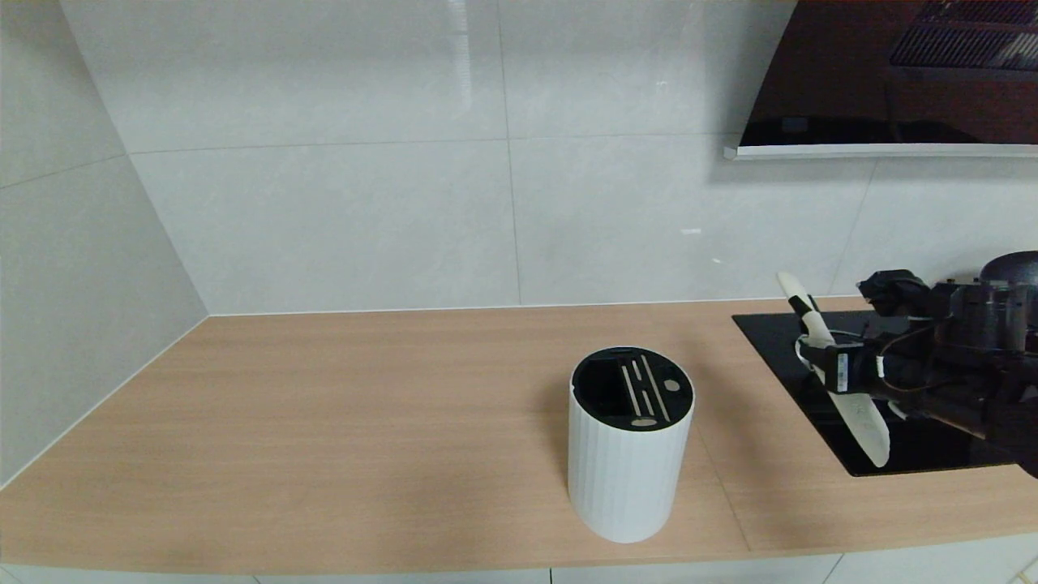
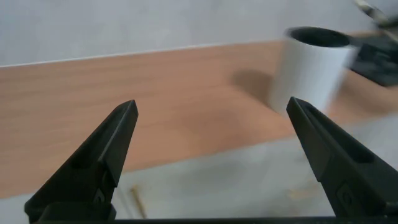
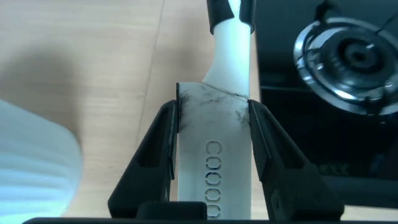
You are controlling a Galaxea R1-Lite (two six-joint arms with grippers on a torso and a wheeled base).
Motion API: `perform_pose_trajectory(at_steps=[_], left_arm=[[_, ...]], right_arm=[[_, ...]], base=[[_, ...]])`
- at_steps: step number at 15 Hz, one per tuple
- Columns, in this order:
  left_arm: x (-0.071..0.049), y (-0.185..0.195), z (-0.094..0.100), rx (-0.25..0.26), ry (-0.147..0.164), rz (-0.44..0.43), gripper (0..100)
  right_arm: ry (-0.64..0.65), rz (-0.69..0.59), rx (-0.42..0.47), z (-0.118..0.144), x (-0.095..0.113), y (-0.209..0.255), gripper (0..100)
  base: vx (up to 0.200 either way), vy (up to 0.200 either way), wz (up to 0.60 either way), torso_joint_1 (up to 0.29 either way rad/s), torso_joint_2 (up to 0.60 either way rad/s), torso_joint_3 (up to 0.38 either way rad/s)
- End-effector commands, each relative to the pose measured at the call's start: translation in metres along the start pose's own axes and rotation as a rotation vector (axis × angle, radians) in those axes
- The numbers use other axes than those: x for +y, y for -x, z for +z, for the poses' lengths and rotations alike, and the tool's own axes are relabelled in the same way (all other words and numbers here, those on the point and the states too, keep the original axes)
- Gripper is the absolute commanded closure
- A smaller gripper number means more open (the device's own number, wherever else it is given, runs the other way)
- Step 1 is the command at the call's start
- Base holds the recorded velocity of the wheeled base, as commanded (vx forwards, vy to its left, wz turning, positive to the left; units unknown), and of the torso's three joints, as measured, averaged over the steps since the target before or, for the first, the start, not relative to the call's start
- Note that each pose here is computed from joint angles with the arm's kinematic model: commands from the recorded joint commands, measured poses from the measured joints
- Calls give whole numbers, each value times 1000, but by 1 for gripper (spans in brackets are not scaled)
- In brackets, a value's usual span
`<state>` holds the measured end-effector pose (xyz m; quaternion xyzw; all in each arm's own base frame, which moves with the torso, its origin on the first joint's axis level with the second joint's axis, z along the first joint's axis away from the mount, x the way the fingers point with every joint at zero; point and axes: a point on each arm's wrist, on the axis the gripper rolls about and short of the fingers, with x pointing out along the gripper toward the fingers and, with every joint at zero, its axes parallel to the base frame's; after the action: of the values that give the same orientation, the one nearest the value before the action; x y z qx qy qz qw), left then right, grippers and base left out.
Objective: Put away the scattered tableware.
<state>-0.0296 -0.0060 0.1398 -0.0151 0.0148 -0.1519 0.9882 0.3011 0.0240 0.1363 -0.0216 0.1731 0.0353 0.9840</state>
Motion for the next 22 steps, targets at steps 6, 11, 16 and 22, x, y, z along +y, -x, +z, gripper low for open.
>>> perform_pose_trajectory(at_steps=[6,11,16,22], left_arm=[[20,-140,105,209,149,-254,0],[-9,-250,109,147,367,-451,0],[-44,-315,101,142,469,-542,0],[-81,-334,94,154,531,-657,0]], right_arm=[[17,75,-163,52,24,15,100],[30,134,-203,79,43,13,100],[47,247,-210,94,83,12,100],[31,347,-223,91,108,38,100]], base=[[0,0,0,0,0,0],[0,0,0,0,0,0],[0,0,0,0,0,0],[0,0,0,0,0,0]])
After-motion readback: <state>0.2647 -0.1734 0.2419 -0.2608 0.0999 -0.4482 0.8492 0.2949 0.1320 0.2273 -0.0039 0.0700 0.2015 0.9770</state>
